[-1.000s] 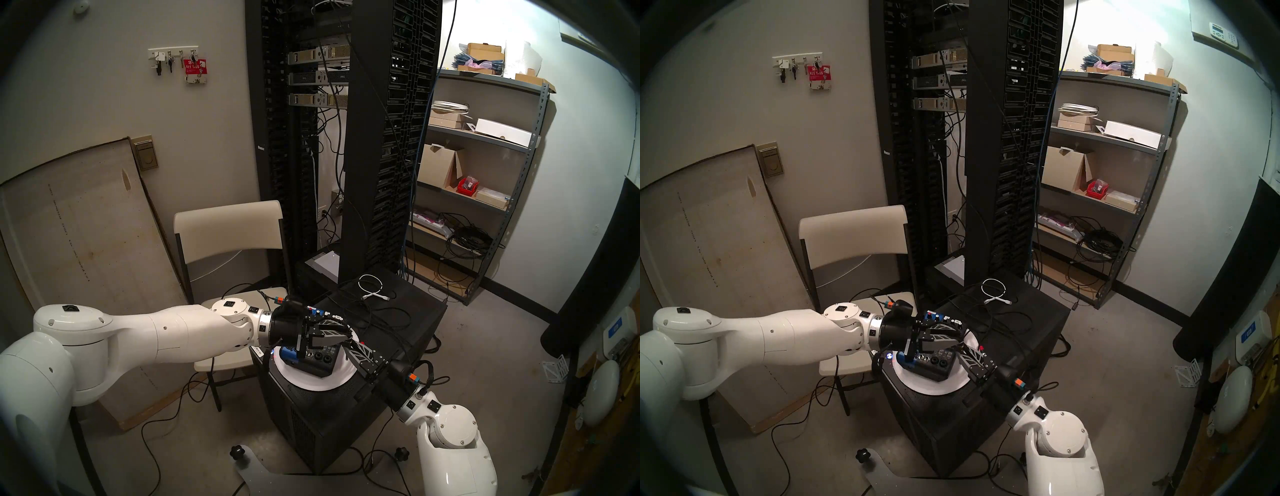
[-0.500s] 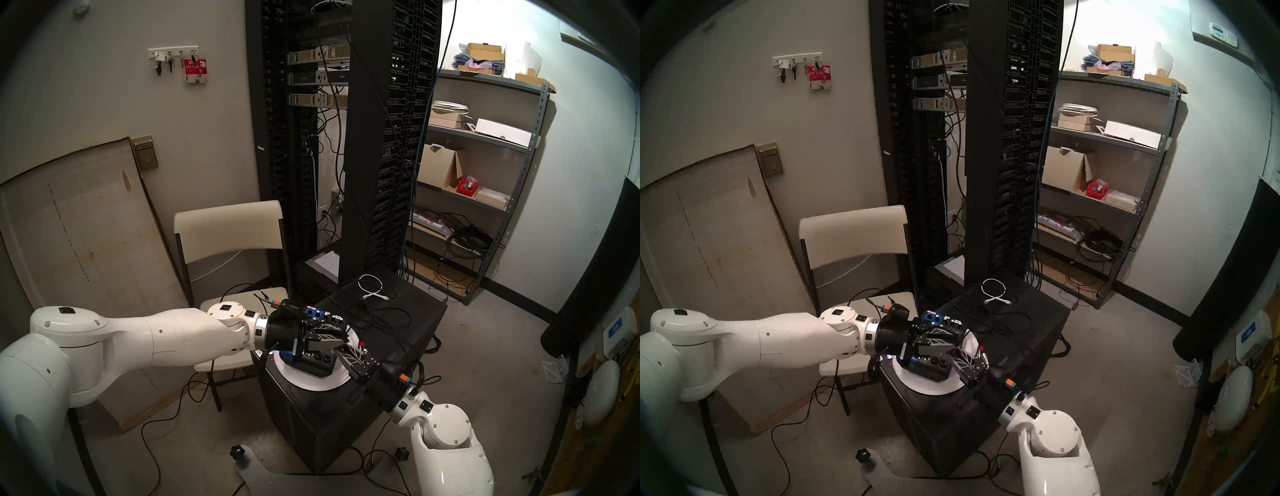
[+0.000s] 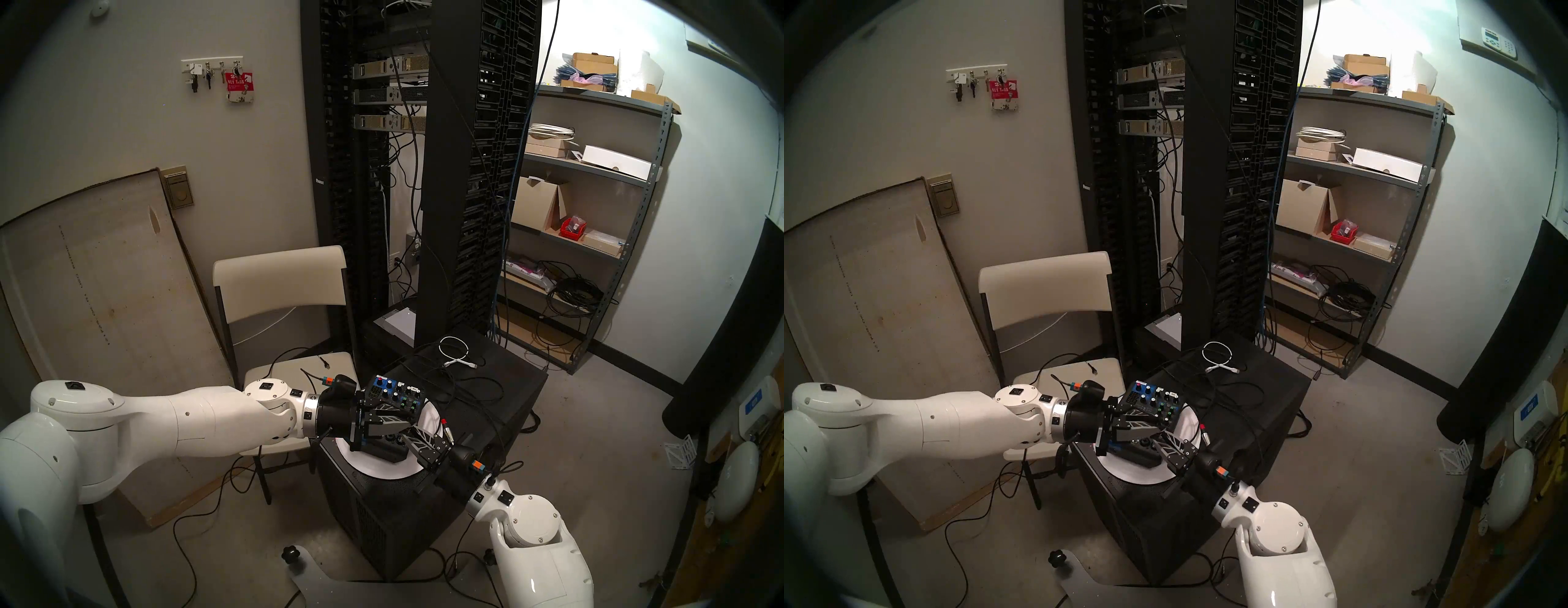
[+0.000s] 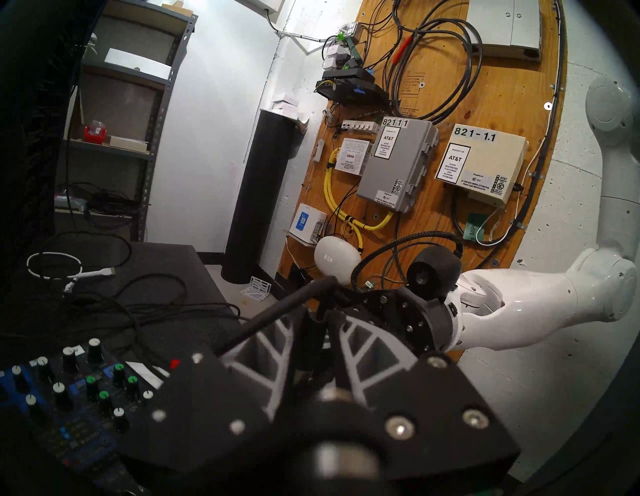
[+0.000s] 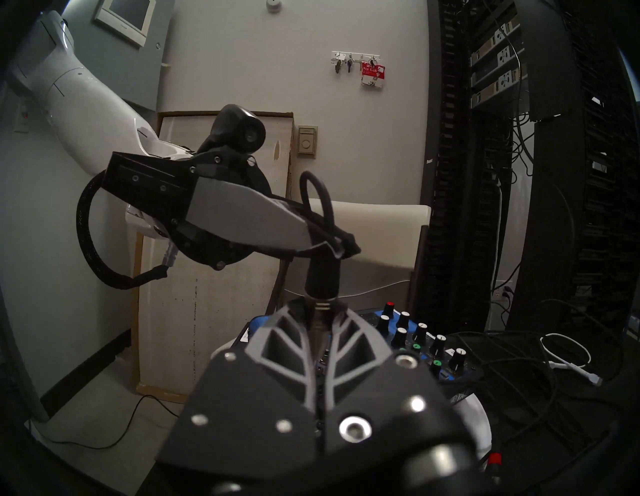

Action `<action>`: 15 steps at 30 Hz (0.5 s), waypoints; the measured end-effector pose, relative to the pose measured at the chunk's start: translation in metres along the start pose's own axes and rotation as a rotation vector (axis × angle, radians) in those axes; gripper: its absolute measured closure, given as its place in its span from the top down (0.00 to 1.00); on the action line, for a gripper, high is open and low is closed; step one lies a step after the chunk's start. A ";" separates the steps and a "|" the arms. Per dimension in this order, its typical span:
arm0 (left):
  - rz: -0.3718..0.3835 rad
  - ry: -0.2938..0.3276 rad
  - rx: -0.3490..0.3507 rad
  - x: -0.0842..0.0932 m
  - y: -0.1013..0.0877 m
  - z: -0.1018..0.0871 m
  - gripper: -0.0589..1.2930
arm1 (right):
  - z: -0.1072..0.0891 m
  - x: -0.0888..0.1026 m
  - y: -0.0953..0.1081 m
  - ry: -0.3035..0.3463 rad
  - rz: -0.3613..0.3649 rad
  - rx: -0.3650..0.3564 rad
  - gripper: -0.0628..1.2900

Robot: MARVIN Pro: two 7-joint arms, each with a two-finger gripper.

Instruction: Insert aux cable

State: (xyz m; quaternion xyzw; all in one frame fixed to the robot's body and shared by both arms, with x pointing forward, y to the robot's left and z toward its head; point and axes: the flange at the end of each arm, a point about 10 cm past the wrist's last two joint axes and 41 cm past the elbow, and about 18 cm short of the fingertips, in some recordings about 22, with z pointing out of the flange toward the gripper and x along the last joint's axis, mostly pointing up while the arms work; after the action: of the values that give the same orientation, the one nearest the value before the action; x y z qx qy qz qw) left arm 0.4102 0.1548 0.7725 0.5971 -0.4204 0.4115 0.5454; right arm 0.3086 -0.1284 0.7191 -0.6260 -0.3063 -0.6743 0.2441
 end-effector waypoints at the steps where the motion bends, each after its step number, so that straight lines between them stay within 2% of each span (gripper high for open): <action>1: 0.000 0.000 0.000 0.000 0.000 0.000 0.25 | 0.001 -0.001 0.000 0.001 -0.002 0.000 0.05; 15: 0.000 0.012 -0.012 0.001 0.001 0.003 0.19 | 0.010 -0.005 0.004 0.010 -0.031 -0.007 0.05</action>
State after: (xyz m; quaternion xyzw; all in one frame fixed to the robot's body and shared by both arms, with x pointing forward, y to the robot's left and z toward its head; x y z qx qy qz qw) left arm 0.4100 0.1520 0.7733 0.5914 -0.4194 0.4124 0.5516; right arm 0.3193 -0.1244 0.7153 -0.6185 -0.3124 -0.6823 0.2330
